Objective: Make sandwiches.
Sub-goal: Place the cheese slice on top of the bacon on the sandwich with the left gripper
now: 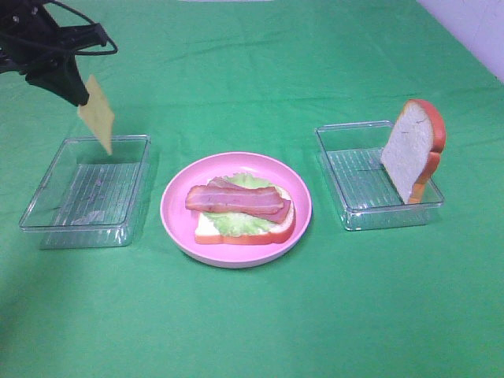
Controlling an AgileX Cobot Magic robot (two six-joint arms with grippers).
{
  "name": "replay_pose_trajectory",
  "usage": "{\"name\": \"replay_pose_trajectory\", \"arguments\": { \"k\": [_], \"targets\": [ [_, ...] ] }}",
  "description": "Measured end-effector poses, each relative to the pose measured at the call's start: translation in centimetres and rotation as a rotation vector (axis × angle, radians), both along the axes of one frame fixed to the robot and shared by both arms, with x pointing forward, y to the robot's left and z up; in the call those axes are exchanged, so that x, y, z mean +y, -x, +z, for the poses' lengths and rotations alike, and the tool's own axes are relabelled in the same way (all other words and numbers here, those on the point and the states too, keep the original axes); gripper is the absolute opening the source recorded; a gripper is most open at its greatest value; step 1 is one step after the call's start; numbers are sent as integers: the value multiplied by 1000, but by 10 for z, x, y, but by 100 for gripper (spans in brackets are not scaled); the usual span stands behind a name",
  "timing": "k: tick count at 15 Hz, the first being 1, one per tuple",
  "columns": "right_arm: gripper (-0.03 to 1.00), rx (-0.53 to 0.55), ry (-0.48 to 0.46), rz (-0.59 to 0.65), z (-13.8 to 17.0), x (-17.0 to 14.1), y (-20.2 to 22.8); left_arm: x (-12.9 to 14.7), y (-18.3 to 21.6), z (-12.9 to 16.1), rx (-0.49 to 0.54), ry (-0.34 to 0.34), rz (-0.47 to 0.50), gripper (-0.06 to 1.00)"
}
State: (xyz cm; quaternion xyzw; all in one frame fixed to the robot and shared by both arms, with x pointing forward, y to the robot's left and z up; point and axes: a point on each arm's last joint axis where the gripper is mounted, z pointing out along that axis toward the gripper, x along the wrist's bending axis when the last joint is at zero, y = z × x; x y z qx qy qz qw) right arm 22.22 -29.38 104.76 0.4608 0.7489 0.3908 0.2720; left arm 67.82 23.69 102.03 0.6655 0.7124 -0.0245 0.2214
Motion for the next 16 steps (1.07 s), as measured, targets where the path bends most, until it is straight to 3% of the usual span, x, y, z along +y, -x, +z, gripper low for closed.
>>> {"name": "replay_pose_trajectory", "arguments": {
  "k": [2,4,6,9,12,14,16],
  "targets": [
    [74,0,0,0,0,0,0,-10,0,9,-37,114,-22,0],
    [74,0,0,0,0,0,0,-42,0,22,-107,335,-92,0],
    [74,0,0,0,0,0,0,-66,3,23,-128,372,-142,0],
    [74,0,0,0,0,0,0,-119,14,10,-117,387,-241,0],
    [74,0,0,0,0,0,0,-173,28,-28,-29,374,-335,0],
    [74,0,0,0,0,0,0,-186,32,-54,30,347,-358,0],
    [74,0,0,0,0,0,0,-183,30,-76,75,266,-360,0]
  ]
}}
